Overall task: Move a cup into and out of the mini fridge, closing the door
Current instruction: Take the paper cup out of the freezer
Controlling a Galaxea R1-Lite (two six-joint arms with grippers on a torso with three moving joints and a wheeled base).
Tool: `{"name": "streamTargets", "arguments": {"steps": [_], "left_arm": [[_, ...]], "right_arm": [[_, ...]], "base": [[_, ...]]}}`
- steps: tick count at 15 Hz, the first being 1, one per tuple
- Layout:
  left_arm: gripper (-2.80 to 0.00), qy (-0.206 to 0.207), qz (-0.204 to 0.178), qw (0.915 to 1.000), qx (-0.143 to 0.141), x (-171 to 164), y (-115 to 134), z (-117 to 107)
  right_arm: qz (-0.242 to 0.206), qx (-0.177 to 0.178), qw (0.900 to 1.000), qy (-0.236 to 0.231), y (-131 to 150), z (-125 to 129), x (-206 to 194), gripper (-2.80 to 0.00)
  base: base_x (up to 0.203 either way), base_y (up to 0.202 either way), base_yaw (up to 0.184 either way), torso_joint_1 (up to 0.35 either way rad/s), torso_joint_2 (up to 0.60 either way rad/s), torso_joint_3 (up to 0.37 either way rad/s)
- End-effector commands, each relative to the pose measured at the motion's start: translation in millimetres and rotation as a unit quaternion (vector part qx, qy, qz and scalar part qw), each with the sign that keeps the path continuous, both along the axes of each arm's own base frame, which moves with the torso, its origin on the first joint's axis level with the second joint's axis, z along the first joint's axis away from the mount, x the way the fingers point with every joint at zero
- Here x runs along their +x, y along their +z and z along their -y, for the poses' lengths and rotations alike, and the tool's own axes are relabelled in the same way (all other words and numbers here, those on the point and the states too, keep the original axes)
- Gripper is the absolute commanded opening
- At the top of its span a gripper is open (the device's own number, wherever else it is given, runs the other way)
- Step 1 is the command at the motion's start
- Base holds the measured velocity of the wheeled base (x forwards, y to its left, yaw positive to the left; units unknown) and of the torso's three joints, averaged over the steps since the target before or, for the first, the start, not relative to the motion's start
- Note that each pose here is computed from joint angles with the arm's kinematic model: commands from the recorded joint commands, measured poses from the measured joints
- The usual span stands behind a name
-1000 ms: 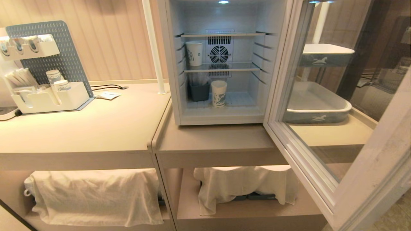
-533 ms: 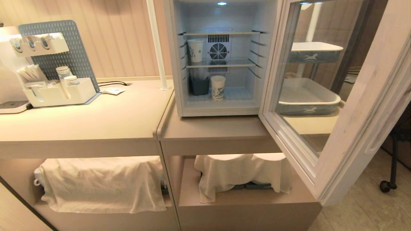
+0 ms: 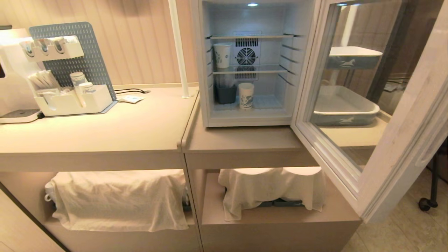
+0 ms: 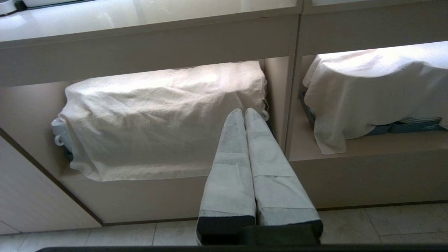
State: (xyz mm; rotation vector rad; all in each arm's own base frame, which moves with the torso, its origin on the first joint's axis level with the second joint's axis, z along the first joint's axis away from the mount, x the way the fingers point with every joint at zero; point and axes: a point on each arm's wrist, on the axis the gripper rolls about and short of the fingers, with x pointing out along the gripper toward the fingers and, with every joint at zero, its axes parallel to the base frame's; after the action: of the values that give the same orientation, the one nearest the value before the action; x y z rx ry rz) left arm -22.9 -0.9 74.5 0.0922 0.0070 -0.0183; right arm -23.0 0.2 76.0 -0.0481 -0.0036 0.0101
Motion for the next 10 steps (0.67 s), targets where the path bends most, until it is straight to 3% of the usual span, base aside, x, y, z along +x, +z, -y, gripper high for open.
{"name": "streamTargets", "arguments": {"steps": [1,10], "left_arm": [[-2.80,0.001,-0.001,1.0000,0.001,0.2,0.1,0.0],[-2.80,0.001,0.000,1.0000,-0.006,0.1,0.4,0.0]], "right_arm": [[0.000,0.001,1.000,0.000,0.1,0.1,0.1,-2.80],[-0.001,0.002,1.000,0.001,0.0,0.0,0.1,-2.80]], "base": [[0.000,0.191,-0.001,0.001,0.01,0.002],[0.000,0.194,0.001,0.002,0.00,0.001]]}}
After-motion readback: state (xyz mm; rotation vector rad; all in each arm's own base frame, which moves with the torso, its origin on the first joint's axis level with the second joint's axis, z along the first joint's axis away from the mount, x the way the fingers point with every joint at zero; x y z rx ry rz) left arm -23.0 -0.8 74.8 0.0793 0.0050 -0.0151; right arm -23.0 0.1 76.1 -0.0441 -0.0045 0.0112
